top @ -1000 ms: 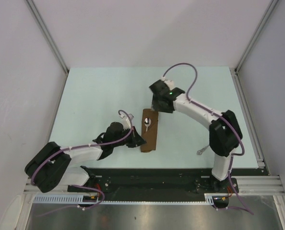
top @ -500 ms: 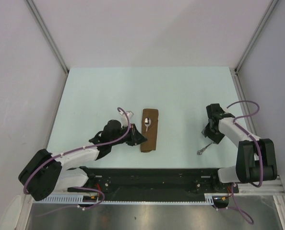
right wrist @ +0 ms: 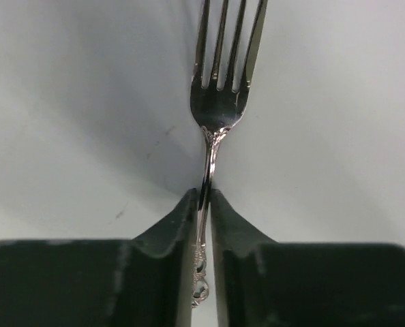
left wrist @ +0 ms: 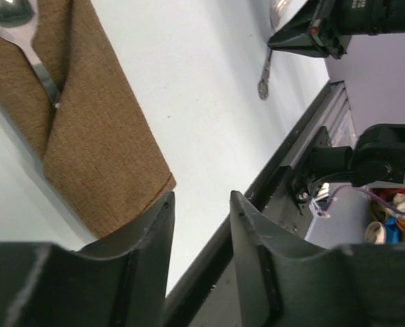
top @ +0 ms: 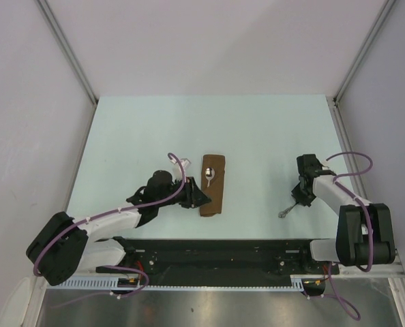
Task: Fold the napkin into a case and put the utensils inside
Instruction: Pick up the fork from the corner of the board, then pass from the right arm to the left
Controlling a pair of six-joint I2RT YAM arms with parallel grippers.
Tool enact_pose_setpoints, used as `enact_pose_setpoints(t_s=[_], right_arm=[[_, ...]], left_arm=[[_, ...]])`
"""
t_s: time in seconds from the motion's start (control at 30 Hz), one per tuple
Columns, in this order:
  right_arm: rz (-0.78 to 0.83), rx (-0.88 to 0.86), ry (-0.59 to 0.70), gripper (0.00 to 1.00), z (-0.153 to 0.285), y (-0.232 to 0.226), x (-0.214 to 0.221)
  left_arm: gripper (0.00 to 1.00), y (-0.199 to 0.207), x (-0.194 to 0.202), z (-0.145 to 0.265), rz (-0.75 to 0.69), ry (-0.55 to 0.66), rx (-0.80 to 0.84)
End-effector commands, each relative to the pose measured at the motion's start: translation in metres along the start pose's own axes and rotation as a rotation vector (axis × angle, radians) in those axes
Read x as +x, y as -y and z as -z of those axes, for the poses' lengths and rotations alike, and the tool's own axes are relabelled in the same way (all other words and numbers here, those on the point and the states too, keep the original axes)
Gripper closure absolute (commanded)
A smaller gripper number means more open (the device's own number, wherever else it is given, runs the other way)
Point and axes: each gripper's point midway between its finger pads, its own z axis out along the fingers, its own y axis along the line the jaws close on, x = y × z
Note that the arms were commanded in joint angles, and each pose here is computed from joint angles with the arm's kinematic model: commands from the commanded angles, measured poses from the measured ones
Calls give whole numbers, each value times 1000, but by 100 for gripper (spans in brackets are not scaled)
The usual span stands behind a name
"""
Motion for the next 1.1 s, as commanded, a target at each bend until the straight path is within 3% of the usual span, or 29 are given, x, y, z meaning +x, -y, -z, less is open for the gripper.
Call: enact_pose_setpoints(t_s=[0.0,0.03,0.1,0.17,0.37,0.7,0.8,0.83,0.9,0.93,1.0,1.07], right_arm=[[54,-41,-11,92,-6,-11,6],[74,-69,0,100,-1,-20,4],[120,-184,29,100,18,-48,8],[101,-307,38,100,40,-74,14],[68,-537,73,100,108,-126,35],[109,-735,28,100,167,-183,77],[134,-752,18,100,171,-192,85],[147,-760,24,100,175,-195,84],[168,-752,26,100,174,-198,86],[180,-755,41,100,176,-199,83],[199,-733,57,98,171,-199,79],[220,-727,66,85,169,-199,74]], left_arm=[[52,33,-18,-1,-54,9,125],[50,33,-15,-6,-45,-14,134],[44,38,-14,-13,-39,-47,171],[27,39,-6,-27,-19,-113,192],[23,51,10,-55,-5,-204,227],[25,74,29,-77,0,-278,291],[50,71,35,-77,19,-293,293],[67,69,37,-77,21,-292,296],[84,67,36,-76,17,-275,286],[100,66,36,-74,13,-269,276],[100,64,35,-72,-8,-254,267],[100,63,35,-70,-13,-250,260]])
